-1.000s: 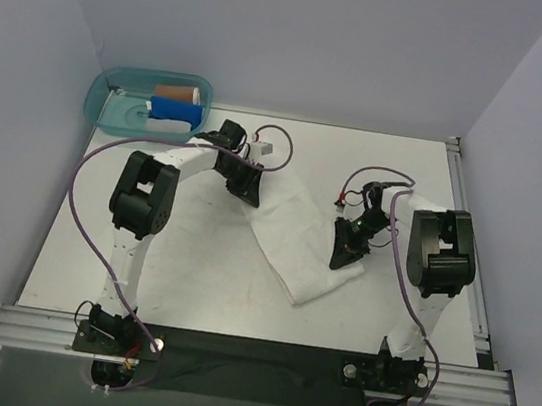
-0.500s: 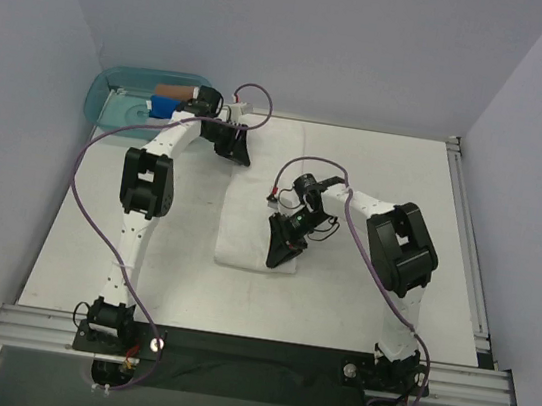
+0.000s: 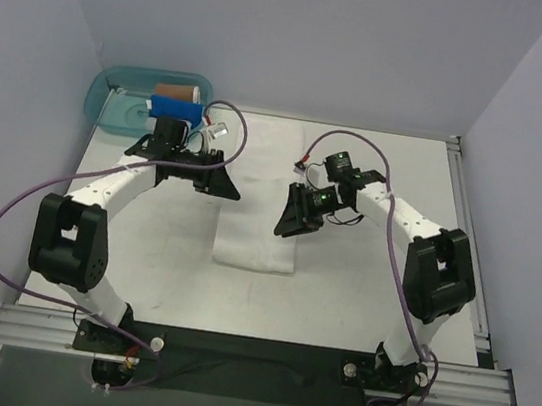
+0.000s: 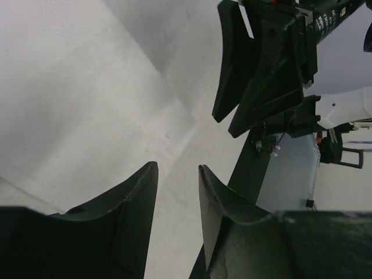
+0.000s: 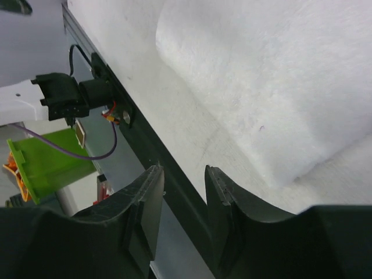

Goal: Roll the towels
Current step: Fold the towel

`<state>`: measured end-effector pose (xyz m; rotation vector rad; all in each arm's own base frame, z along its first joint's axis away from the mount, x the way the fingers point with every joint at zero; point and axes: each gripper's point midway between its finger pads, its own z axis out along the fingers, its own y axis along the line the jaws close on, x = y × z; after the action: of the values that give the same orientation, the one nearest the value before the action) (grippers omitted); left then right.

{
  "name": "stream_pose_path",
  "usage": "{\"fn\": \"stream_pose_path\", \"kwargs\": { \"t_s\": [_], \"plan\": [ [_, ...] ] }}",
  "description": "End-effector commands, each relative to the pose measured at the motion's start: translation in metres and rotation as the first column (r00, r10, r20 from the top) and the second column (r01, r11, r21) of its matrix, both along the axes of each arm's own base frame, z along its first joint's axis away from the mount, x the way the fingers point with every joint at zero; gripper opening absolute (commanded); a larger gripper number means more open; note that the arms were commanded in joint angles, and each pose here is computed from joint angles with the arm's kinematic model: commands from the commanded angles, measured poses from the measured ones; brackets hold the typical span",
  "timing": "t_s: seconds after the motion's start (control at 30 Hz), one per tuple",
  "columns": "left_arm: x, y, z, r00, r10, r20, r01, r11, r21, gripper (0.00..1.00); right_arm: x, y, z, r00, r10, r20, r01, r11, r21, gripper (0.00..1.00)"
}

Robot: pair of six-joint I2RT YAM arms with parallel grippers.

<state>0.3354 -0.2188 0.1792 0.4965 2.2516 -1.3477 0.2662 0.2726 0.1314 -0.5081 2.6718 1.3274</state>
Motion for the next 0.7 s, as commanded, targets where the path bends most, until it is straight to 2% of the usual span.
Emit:
{"fn": "stream_pose_path", "kwargs": {
  "t_s": [0.0,0.03,0.17,0.3,0.43,0.53,0.63,0.67],
  "plan": [
    [-0.031,-0.017,-0.032,0.995,-0.038,-0.095,0.031,0.997,-0.073,0.43,-0.023,0.009,-0.031,0.992,0.043,-0.118,-0.046,0.999,-0.026,0.33],
    [-0.049,-0.017,-0.055,0.986,-0.041,-0.159,0.03,0.997,-0.065,0.39,-0.027,0.009,-0.045,0.986,0.044,-0.161,-0.051,0.998,-0.043,0.29],
    [-0.072,-0.027,-0.092,0.964,-0.071,-0.258,0.055,0.996,-0.066,0.29,-0.038,0.001,-0.077,0.968,0.041,-0.246,-0.064,0.994,-0.086,0.25],
    [-0.074,-0.016,-0.133,0.94,-0.019,-0.341,0.034,0.999,0.036,0.21,-0.046,-0.009,-0.098,0.962,0.037,-0.269,-0.077,0.987,-0.14,0.24],
    [-0.073,-0.008,-0.144,0.933,-0.01,-0.36,0.042,0.996,0.083,0.19,-0.05,-0.014,-0.103,0.962,0.045,-0.27,-0.093,0.981,-0.169,0.23],
    [-0.07,-0.007,-0.118,0.964,-0.049,-0.26,0.073,0.994,0.083,0.23,-0.05,-0.013,-0.078,0.971,0.085,-0.226,-0.118,0.983,-0.14,0.2],
    [-0.073,-0.01,-0.078,0.992,-0.105,-0.065,0.112,0.986,0.125,0.41,-0.043,-0.007,-0.034,0.987,0.111,-0.117,-0.119,0.991,-0.063,0.24],
    [-0.076,-0.005,-0.064,0.989,-0.136,0.057,0.122,0.974,0.192,0.45,-0.038,-0.005,-0.024,0.991,0.108,-0.077,-0.113,0.992,-0.059,0.25]
  ]
}}
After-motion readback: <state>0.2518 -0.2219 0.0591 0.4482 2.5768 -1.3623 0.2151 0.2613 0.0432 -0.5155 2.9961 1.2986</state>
